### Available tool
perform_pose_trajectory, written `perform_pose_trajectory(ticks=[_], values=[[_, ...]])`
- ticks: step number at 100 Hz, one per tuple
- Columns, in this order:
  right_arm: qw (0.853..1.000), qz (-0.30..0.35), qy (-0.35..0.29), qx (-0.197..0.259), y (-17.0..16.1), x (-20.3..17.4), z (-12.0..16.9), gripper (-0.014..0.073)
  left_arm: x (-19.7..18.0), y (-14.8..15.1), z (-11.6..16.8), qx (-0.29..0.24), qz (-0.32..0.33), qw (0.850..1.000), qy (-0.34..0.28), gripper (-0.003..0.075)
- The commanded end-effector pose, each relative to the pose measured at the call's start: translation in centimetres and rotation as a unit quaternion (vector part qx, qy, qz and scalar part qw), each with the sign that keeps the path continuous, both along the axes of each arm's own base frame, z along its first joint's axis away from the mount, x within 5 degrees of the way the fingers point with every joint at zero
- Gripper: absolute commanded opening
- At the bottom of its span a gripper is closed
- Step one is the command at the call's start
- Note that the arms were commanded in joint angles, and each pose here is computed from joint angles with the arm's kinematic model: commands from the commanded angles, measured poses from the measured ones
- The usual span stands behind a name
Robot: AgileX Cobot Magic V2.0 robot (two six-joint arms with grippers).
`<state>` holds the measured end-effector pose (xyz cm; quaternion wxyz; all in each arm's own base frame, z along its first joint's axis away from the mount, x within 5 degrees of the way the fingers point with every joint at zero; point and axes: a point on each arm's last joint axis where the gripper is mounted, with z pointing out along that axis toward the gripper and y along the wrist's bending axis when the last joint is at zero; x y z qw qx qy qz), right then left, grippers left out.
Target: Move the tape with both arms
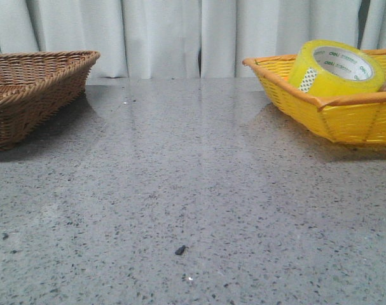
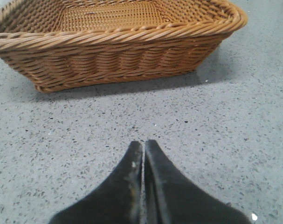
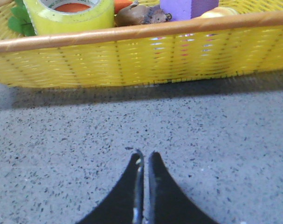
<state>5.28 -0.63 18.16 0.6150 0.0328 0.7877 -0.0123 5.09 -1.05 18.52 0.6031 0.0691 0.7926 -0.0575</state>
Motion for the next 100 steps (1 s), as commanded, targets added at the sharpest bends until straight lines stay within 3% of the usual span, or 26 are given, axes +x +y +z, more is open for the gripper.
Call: perform_pose_trajectory(ticks=[1,9,22,29,38,42,60,82,90,100], values=[[0.999,0.006,-0.034,-0.026,0.0,0.1,-0.1,-0.0069,-0.2,0.1,1.9,-0.005,0.005,0.997,-0.072,-0.0020],[0.997,0.016,-0.070,-0.026,0.2,0.2,0.6,-0.0069,-0.1,0.3,2.3,0.031,0.009,0.995,-0.098,-0.0020],[0.989,0.035,-0.144,-0.013,0.6,0.3,1.9,-0.0069,-0.1,0.3,2.9,0.027,0.011,0.991,-0.134,-0.0021],[0.979,0.044,-0.196,0.026,0.8,0.2,2.8,-0.0069,-0.1,0.2,3.5,-0.029,0.012,0.987,-0.157,-0.0021],[0.960,0.041,-0.253,0.111,0.8,-0.1,3.9,-0.0069,-0.1,0.1,4.1,-0.178,0.018,0.970,-0.163,-0.0020],[0.956,0.038,-0.260,0.133,0.7,-0.1,4.0,-0.0069,-0.2,0.2,4.3,-0.217,0.021,0.962,-0.165,-0.0020],[0.948,0.024,-0.241,0.209,0.5,0.0,3.6,-0.0069,-0.2,0.7,5.0,-0.270,0.041,0.940,-0.205,-0.0020],[0.938,0.021,-0.243,0.248,0.4,-0.1,4.3,-0.0069,-0.2,0.8,5.1,-0.274,0.044,0.937,-0.213,-0.0020],[0.936,0.026,-0.246,0.249,0.5,-0.4,5.4,-0.0069,-0.3,1.1,5.6,-0.279,0.054,0.928,-0.240,-0.0021],[0.943,0.037,-0.229,0.239,0.8,-0.8,7.4,-0.0069,-0.6,1.0,7.1,-0.278,0.042,0.929,-0.242,-0.0021]])
